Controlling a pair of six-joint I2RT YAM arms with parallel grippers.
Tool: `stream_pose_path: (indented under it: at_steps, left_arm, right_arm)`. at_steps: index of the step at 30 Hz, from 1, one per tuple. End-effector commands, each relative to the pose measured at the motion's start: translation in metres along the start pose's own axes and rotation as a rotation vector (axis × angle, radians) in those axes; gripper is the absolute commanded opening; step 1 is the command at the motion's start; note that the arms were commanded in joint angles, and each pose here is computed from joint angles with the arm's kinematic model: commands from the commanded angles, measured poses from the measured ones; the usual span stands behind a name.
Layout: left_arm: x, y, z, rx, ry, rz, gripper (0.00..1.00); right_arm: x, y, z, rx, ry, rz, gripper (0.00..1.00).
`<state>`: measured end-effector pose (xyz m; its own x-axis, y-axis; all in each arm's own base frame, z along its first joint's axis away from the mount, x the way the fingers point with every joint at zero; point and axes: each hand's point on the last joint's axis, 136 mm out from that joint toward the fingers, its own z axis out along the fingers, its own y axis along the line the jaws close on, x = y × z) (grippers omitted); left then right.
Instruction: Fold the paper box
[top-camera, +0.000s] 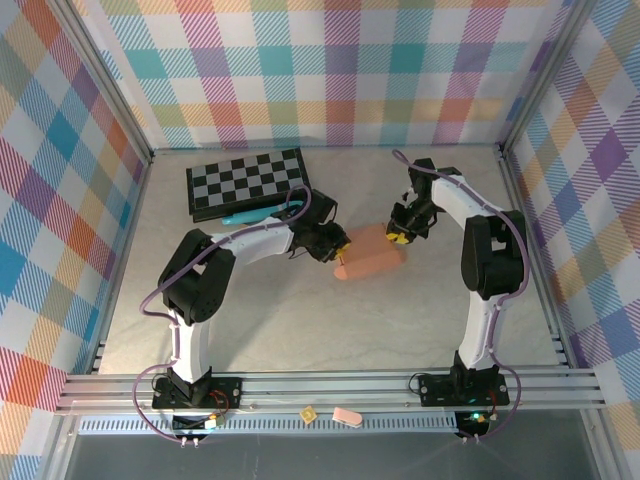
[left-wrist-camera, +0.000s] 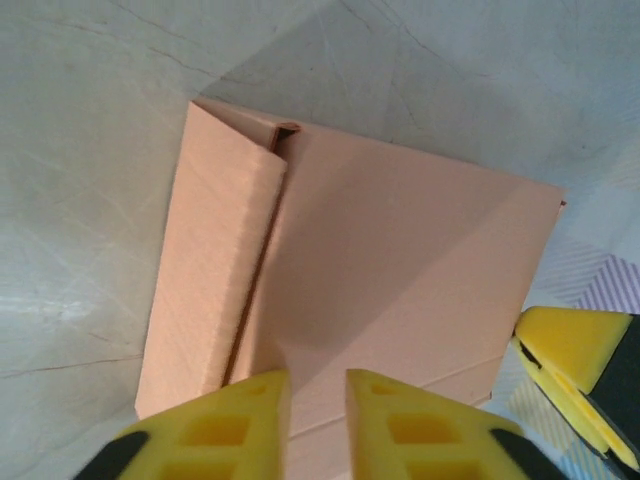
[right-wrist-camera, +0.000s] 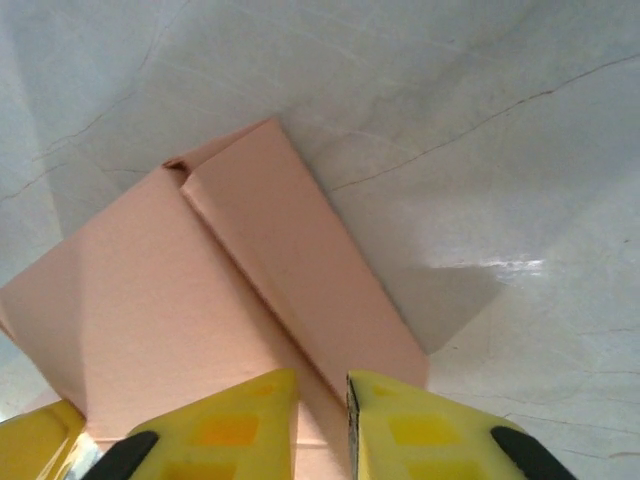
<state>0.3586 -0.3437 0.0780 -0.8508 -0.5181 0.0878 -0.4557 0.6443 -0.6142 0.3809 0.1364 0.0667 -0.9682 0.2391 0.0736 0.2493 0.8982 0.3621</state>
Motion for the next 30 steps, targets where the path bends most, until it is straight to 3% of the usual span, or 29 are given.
stream_pose_path:
  at_steps: [1,6,11,15,30]
  left_arm:
    - [-0.007,-0.007,-0.026,-0.049,-0.058,0.069,0.28]
    - [-0.018,-0.002,-0.042,-0.078,-0.074,0.114,0.38]
    - [-0.015,0.002,-0.032,-0.026,-0.019,0.160,0.38]
    - [-0.006,0.013,-0.017,-0.033,0.049,0.159,0.37]
    - [-0.002,0.038,0.013,-0.055,0.080,0.148,0.31]
  right_arm:
    - [0.002,0.004,-0.021,0.020,-0.050,-0.037,0.28]
    - [0.001,0.009,-0.033,0.000,-0.082,-0.057,0.43]
    - [0.011,0.023,-0.024,-0.109,-0.029,-0.093,0.54]
    - [0.020,0.017,-0.011,-0.108,0.027,-0.076,0.54]
    - [0.031,-0.005,0.018,-0.059,0.087,-0.052,0.43]
